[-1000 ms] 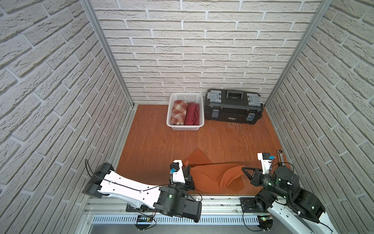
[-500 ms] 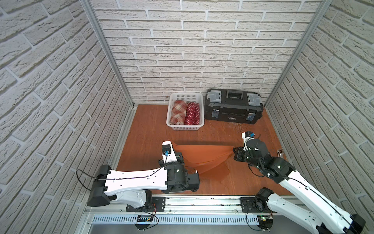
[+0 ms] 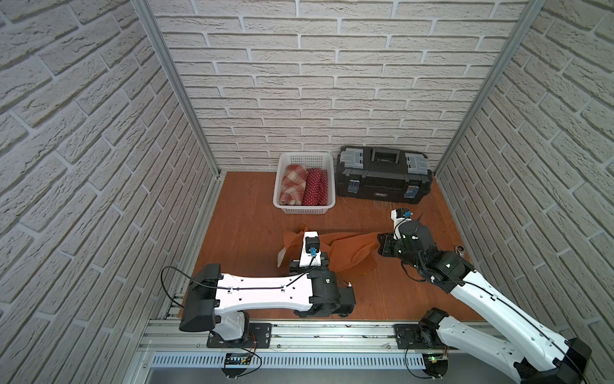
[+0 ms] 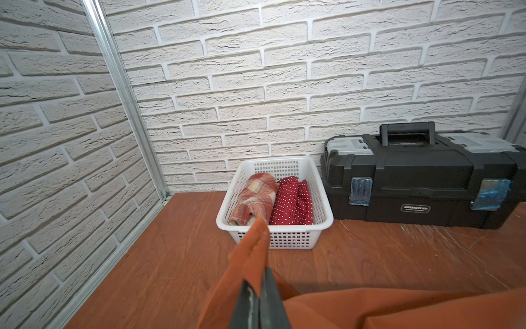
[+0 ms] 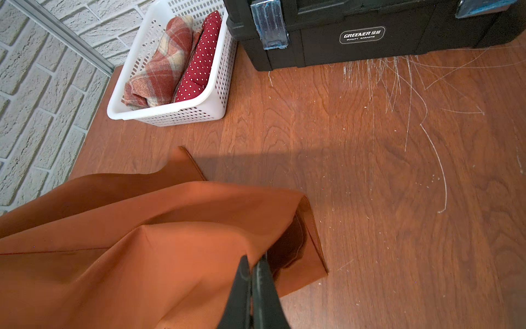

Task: Roll up the skirts
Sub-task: Flatten out the skirt at the center of the board.

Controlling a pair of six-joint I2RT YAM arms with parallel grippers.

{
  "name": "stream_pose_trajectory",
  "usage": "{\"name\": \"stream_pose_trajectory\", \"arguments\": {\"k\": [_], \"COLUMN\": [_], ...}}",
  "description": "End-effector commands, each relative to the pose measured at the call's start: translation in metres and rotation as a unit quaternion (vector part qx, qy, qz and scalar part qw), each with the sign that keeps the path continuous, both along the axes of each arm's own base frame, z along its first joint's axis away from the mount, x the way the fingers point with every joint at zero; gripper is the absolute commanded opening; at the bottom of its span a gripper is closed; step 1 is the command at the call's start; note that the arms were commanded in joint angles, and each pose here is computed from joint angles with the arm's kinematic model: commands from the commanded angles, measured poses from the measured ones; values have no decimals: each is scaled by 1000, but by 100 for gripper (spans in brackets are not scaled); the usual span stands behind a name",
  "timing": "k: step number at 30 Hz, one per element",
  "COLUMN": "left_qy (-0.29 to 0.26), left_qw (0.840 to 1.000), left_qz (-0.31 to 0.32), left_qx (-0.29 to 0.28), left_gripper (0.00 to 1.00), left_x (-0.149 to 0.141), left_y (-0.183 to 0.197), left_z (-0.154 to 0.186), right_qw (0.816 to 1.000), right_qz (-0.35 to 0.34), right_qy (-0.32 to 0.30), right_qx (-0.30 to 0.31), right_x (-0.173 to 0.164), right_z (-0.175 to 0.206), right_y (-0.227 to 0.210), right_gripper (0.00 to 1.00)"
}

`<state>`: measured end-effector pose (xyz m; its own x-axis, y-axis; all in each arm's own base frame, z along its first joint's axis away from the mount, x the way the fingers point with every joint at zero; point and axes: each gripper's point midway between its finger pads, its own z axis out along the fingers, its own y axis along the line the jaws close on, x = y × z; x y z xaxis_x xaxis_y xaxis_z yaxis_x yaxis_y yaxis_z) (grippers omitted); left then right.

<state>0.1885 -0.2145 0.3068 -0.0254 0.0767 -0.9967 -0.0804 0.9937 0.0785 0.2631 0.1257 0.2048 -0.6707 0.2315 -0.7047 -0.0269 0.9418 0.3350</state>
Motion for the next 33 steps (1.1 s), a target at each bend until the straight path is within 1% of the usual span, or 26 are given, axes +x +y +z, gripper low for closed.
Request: {"name": "stream_pose_trajectory", "arguments": {"k": [1, 3, 4, 8, 10, 11, 12, 13, 15, 17, 19, 21, 22, 23, 25, 27, 30, 31, 33], "left_qy": [-63, -60, -58, -47, -39, -36, -35, -35, -32, -31, -29, -26, -25, -24, -24, -22, -21, -21, -21], "left_qw": [994, 989, 989, 990, 985, 984, 983, 983, 983, 983, 983, 981, 980, 979, 980, 980, 979, 979, 980], "left_qz": [-39, -36, -28, 20, 41, 46, 47, 47, 58, 76, 95, 107, 109, 110, 110, 116, 119, 119, 118], "left_qx": [86, 131, 136, 134, 162, 171, 174, 176, 173, 162, 154, 158, 164, 168, 166, 163, 166, 165, 159], "left_gripper": [0, 0, 0, 0, 0, 0, 0, 0, 0, 0, 0, 0, 0, 0, 0, 0, 0, 0, 0], "left_x": [-5, -2, 3, 28, 40, 43, 45, 46, 52, 59, 67, 74, 76, 77, 77, 79, 80, 80, 80], "left_y": [4, -18, -19, 0, 1, -2, -5, -7, -3, 8, 19, 20, 18, 16, 18, 24, 26, 27, 27], "left_z": [34, 26, 22, -3, -12, -17, -20, -22, -26, -28, -28, -29, -30, -31, -35, -38, -40, -41, -44], "right_qw": [1000, 999, 999, 999, 998, 996, 995, 992, 984, 978, 978, 979, 980, 982, 986, 988, 992, 992, 990], "right_qz": [-20, -29, -34, -30, -18, -21, -18, -21, -31, -38, -41, -41, -41, -35, -28, -20, 37, 62, 110], "right_qy": [-5, -13, -13, 10, 50, 75, 96, 117, 163, 191, 190, 184, 180, 168, 142, 113, 67, 48, 30], "right_qx": [-16, -21, -25, -27, -25, -35, -37, -44, -62, -71, -73, -77, -79, -79, -87, -101, -105, -101, -87], "right_x": [0, 8, 14, 52, 74, 84, 94, 101, 110, 112, 110, 107, 105, 102, 90, 75, 45, 33, 12], "right_z": [-7, -11, -11, -28, -47, -59, -73, -86, -120, -140, -146, -143, -138, -130, -113, -90, -61, -54, -49], "right_y": [-11, -13, -14, -5, 3, 3, 5, 2, -5, -11, -14, -16, -18, -17, -16, -14, 8, 19, 37], "right_gripper": [2, 2, 2, 3, 15, 26, 42, 52, 62, 63, 67, 77, 78, 79, 85, 86, 86, 86, 86]}}
